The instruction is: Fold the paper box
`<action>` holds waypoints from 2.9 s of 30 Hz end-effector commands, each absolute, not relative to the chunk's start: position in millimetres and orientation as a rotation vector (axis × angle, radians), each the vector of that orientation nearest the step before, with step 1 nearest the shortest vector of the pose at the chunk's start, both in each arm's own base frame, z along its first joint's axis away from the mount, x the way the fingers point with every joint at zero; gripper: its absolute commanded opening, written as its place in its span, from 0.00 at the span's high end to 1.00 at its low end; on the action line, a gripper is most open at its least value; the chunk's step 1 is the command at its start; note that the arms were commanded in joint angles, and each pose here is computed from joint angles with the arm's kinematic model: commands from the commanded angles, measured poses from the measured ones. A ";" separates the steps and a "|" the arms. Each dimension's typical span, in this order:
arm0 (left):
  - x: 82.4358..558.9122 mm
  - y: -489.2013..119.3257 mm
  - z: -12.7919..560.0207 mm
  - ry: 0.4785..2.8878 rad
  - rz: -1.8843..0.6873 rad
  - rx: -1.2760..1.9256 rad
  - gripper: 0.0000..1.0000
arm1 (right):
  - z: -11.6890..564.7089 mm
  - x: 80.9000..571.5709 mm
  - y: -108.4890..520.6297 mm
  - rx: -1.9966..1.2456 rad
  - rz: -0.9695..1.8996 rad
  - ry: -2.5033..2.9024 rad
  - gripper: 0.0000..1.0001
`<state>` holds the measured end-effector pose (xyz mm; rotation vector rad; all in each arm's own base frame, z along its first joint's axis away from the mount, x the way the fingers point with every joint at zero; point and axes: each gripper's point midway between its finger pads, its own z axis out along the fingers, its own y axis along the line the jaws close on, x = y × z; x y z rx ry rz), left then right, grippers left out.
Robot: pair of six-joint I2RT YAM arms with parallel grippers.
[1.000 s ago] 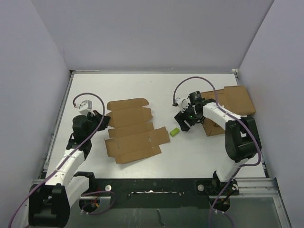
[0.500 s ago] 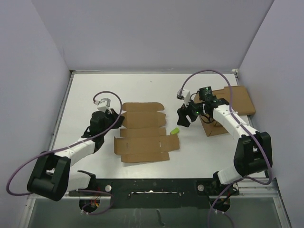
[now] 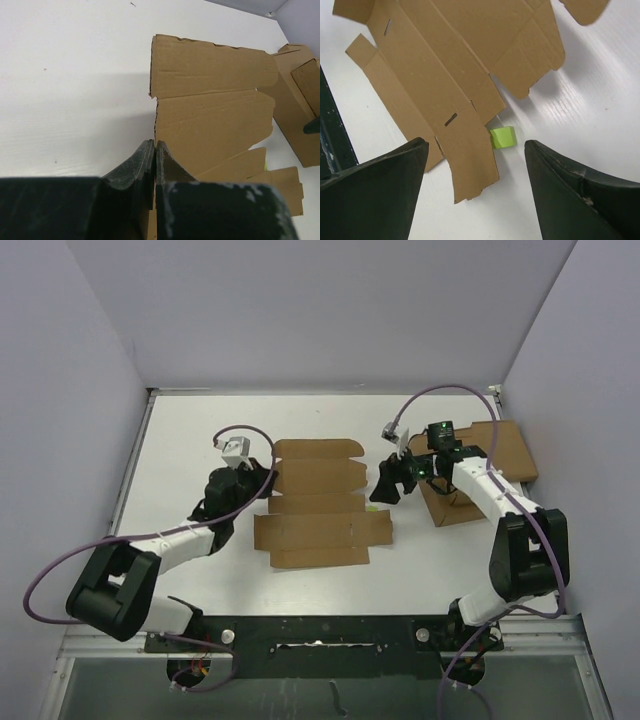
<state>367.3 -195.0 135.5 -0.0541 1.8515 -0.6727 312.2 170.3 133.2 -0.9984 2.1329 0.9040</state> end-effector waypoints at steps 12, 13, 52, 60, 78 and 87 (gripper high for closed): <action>319.2 -198.1 213.3 1.505 -0.866 0.083 1.00 | 126.5 324.6 190.4 -0.664 1.270 2.051 0.19; 317.2 -199.6 213.7 1.503 -0.879 0.090 1.00 | 128.2 324.3 192.1 -0.656 1.287 2.035 0.19; 284.7 -225.1 231.5 1.498 -1.113 0.170 0.90 | 181.0 325.1 179.2 -0.653 1.377 1.781 1.00; 274.7 -200.2 236.5 1.693 -1.000 0.155 0.49 | 191.0 315.7 176.8 -0.765 1.325 1.751 1.00; 313.2 -215.7 308.0 1.890 -1.014 0.651 0.17 | 200.0 302.5 185.4 -0.907 1.286 1.705 1.00; 338.9 -253.4 254.5 2.024 -1.038 0.991 0.18 | 203.9 296.1 190.6 -0.956 1.297 1.670 1.00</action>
